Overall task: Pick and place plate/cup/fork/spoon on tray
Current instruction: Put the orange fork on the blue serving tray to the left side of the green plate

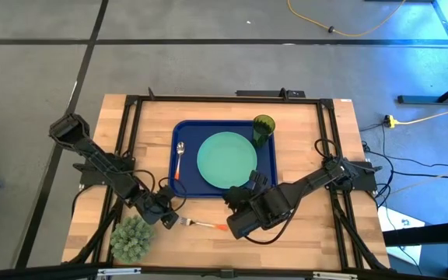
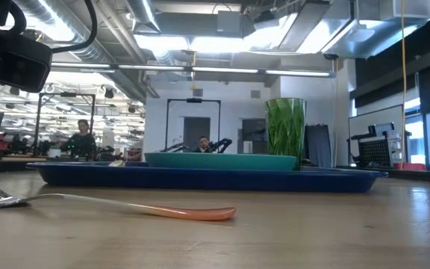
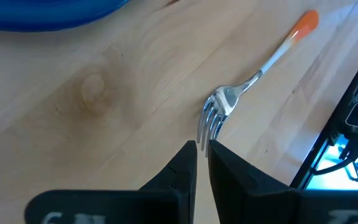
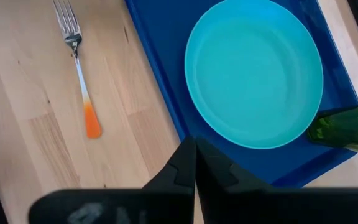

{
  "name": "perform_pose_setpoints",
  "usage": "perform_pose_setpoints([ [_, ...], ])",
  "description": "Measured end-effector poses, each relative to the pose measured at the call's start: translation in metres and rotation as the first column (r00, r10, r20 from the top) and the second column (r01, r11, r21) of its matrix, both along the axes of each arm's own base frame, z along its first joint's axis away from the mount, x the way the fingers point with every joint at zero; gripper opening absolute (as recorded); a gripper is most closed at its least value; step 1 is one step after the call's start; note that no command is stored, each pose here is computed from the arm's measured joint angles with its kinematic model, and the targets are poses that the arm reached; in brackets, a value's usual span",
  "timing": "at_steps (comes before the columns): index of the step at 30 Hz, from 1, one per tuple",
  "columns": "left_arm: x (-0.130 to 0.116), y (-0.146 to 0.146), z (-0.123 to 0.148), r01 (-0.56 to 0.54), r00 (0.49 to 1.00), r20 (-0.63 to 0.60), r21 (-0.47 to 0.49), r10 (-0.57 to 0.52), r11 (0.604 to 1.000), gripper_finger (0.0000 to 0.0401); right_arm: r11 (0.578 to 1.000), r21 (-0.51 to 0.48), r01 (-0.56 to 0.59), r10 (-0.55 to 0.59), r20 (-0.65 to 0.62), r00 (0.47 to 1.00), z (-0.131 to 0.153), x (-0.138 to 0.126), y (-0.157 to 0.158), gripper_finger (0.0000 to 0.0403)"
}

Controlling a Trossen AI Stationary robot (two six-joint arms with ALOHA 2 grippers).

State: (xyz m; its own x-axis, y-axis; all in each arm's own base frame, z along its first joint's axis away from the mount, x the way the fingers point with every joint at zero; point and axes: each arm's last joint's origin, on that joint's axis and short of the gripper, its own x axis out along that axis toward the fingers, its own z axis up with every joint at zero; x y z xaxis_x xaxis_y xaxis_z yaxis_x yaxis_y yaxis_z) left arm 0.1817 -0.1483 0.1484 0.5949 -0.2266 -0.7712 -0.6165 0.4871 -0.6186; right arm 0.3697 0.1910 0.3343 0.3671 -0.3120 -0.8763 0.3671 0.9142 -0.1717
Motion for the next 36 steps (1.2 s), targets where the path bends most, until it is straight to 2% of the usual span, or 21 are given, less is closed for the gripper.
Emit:
perform_pose_setpoints([
  [23,0.001,0.0,0.001,0.004,1.0,0.028,0.023,-0.004,1.0,0.0033,1.0,0.0,0.0,0.0,-0.001,1.0,0.0,0.0,0.0,0.0004],
  [36,0.012,-0.011,-0.017,0.036,0.999,0.035,0.004,-0.037,0.999,0.0033,1.0,0.015,-0.003,0.003,-0.009,1.0,0.0,0.0,0.0,0.0004],
])
